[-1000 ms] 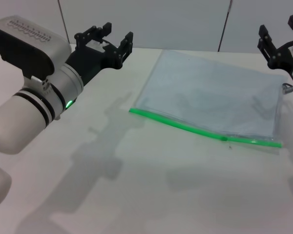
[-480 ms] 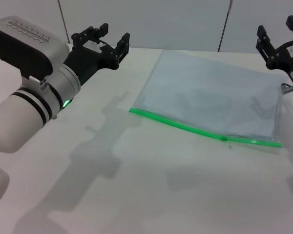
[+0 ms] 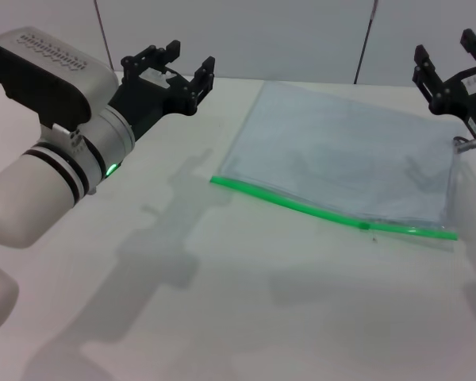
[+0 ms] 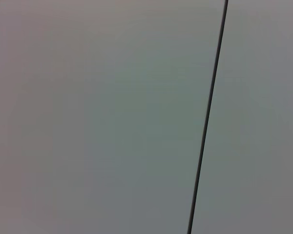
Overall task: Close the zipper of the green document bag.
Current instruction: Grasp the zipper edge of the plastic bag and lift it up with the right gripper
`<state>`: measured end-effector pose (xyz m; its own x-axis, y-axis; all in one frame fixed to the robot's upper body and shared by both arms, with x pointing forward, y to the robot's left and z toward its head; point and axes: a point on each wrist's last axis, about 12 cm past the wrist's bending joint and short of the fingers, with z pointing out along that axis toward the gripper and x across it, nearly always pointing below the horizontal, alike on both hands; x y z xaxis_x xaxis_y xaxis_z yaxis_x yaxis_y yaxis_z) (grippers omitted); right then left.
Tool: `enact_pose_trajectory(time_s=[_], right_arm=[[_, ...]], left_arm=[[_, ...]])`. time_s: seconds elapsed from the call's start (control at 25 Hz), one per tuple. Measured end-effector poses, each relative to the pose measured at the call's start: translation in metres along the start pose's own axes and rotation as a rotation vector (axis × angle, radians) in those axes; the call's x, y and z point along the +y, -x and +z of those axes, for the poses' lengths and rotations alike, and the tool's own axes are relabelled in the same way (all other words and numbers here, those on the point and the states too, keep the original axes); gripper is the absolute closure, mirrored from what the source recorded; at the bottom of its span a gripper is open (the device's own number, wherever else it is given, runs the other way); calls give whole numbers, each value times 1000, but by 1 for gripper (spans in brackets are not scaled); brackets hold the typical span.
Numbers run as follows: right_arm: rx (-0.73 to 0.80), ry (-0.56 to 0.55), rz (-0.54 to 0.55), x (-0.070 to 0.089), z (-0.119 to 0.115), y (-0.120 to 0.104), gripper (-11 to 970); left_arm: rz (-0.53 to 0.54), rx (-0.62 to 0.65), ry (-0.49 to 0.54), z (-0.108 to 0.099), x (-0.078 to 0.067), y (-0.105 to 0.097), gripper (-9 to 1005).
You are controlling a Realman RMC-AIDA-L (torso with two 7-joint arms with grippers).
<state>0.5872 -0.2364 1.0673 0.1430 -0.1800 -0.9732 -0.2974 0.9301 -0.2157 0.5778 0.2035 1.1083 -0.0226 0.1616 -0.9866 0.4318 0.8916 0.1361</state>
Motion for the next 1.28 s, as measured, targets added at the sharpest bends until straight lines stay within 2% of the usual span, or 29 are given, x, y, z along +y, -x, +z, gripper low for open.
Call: enact_pose_trajectory(time_s=[0.4,0.6,0.96,1.28], right_arm=[[-7,0,8,0,2,2,276],[40,27,88,-3,7,3,276],[195,234,127,-17,9,20,275],[267,442,88,-15,-5,30,274]], left_arm=[[-2,-19,-9,0,-2,2,447],[-4,-19,-4,-1,0,1,447],[-19,-12,7,-2,3,1,454],[-16,8,10,-1,5,-5,454]])
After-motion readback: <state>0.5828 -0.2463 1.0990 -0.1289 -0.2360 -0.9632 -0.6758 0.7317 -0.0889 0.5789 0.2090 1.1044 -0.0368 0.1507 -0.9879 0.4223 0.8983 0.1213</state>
